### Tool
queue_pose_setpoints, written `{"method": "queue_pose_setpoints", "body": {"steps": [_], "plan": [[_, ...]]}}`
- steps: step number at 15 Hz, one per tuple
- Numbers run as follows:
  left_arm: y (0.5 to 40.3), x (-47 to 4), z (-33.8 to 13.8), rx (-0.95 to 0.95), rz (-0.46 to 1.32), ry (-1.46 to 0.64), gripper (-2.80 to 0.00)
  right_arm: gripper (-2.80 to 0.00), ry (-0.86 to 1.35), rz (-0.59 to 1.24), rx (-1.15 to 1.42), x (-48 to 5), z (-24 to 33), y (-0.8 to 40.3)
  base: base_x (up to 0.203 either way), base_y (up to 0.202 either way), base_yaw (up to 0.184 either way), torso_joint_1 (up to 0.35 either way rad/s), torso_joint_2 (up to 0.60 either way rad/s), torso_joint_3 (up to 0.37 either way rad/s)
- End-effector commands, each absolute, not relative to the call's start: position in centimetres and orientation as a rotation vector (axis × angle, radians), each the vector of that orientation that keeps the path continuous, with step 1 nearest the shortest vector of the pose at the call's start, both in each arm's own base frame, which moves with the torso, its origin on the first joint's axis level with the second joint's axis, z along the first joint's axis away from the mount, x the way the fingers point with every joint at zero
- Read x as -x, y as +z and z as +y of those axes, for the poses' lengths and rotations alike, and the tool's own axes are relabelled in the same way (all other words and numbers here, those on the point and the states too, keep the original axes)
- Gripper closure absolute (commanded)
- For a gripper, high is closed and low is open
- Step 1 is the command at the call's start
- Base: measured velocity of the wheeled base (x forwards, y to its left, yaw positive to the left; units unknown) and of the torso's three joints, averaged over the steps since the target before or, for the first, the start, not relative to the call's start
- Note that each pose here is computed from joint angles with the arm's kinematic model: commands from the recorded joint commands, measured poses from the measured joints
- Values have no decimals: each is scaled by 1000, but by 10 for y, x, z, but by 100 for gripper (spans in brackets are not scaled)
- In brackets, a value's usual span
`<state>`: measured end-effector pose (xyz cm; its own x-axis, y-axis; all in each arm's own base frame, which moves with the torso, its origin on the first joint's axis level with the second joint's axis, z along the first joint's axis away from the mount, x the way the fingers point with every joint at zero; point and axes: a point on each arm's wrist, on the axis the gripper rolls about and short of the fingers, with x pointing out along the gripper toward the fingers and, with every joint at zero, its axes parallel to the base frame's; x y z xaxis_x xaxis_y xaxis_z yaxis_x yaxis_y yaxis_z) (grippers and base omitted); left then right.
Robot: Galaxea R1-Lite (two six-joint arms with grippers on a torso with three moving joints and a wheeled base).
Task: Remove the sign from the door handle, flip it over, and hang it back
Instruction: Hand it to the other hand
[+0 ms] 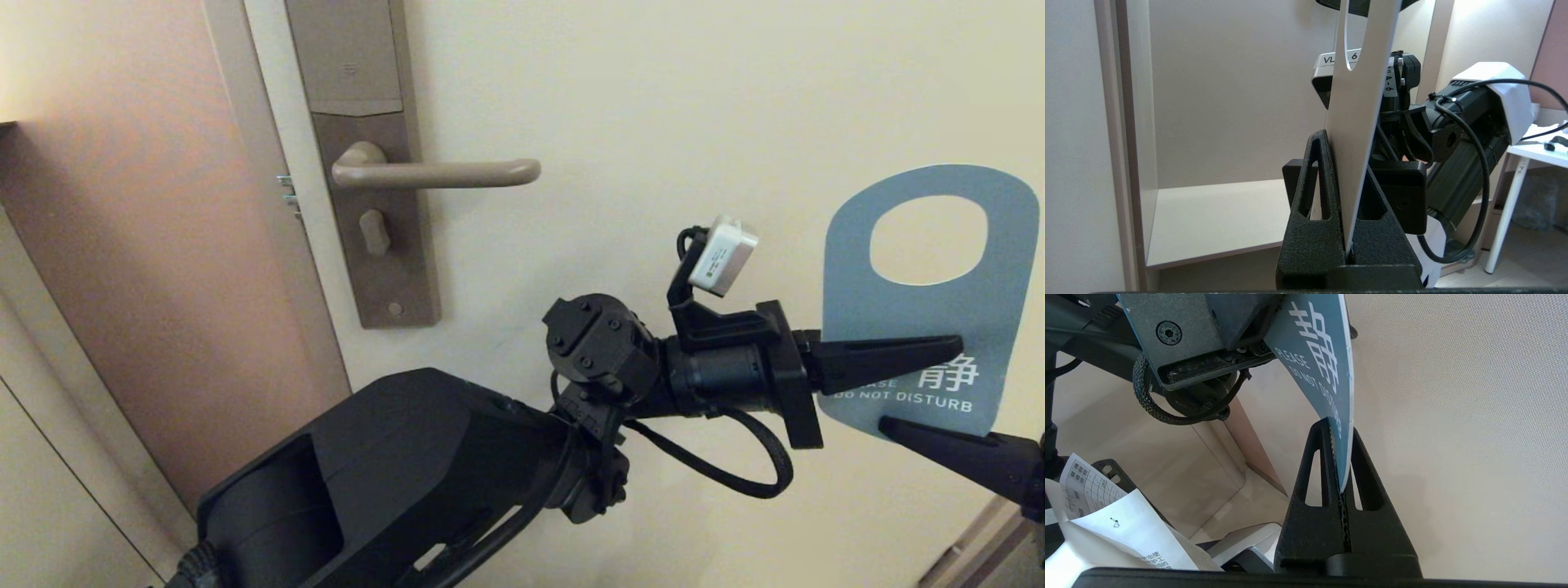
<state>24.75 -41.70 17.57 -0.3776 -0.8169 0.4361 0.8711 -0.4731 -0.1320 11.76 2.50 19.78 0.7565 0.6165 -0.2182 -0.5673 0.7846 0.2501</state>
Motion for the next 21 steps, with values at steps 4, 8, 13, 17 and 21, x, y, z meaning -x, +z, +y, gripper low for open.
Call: {"method": "queue_pose_setpoints", "body": {"steps": [4,8,13,17,21], "plan": [[177,-247,-416,530,-187,-1996,0,0,654,292,-171,-118,25,199,0,0,0,0,0,0],[176,-247,-416,514,-209,-1991,0,0,655,291,-168,-118,25,199,0,0,0,0,0,0],[175,-248,-416,511,-210,-1990,0,0,654,299,-170,-119,25,198,0,0,0,0,0,0],[173,-249,-417,509,-208,-1987,0,0,654,303,-171,-120,25,197,0,0,0,0,0,0],[171,-250,-416,500,-219,-1981,0,0,656,295,-169,-124,26,197,0,0,0,0,0,0]]}}
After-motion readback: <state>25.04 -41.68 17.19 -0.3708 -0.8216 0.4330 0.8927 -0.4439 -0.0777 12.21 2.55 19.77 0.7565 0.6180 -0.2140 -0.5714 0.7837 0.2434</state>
